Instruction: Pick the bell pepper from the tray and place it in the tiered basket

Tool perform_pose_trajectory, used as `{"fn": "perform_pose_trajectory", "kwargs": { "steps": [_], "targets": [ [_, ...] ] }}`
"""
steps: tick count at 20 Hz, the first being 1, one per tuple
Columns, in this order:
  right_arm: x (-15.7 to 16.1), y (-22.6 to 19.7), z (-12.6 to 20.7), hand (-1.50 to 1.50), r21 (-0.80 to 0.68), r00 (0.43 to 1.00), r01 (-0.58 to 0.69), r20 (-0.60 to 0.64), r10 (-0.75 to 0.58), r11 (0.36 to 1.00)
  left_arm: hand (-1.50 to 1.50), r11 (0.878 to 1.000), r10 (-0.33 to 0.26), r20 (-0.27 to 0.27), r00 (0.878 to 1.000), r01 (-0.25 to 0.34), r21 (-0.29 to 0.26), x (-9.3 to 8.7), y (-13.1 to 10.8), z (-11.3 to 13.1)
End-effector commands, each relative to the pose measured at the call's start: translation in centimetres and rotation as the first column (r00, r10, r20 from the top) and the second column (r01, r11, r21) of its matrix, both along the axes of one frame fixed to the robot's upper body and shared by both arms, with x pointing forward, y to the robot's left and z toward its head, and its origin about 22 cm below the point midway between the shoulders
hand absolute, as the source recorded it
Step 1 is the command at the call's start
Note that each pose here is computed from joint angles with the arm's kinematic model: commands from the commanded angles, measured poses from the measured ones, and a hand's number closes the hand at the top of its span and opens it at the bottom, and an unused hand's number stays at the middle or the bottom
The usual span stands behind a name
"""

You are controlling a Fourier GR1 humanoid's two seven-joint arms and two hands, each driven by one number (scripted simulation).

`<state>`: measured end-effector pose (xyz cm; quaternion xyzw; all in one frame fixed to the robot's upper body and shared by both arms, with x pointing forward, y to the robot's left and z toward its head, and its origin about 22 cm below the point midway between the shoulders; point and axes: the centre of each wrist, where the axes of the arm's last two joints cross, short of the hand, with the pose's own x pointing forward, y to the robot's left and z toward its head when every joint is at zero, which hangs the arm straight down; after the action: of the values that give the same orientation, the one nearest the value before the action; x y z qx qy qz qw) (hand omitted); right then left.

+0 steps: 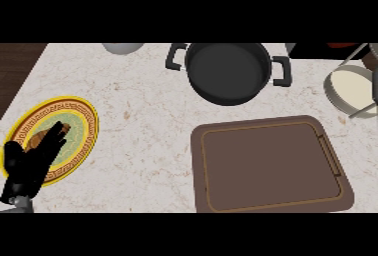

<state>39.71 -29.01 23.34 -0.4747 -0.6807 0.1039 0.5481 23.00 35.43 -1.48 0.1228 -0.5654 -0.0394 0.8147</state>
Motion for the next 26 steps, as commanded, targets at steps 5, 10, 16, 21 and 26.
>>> {"fn": "perform_pose_trajectory", "kwargs": {
  "steps": [5,10,16,21,26],
  "targets": [
    [4.2,-3.4,-0.3,1.5,0.043,0.999,-0.032,0.011,0.032,0.999,0.0,1.0,-0.012,-0.002,1.0,0.012,-0.015,0.2,0.8,0.5],
    [2.8,-7.1,-0.3,1.5,-0.489,0.991,0.067,-0.07,-0.115,0.869,0.0,1.0,-0.031,0.009,0.999,0.031,0.003,-0.4,-0.5,0.0],
    [3.0,-9.7,1.9,1.5,-0.654,0.98,0.059,-0.105,-0.168,0.754,0.0,0.999,-0.041,0.004,0.999,0.041,-0.01,0.9,-2.6,0.4],
    [2.7,-11.9,3.4,1.5,-0.695,0.984,0.011,-0.121,-0.132,0.719,0.0,1.0,-0.017,0.011,1.0,0.017,-0.006,-0.1,-0.4,0.8],
    [3.5,-11.2,4.0,1.5,-0.732,0.97,-0.034,-0.187,-0.152,0.681,0.0,1.0,-0.023,-0.007,1.0,0.023,-0.008,-0.9,1.0,-0.7]
  ]
}}
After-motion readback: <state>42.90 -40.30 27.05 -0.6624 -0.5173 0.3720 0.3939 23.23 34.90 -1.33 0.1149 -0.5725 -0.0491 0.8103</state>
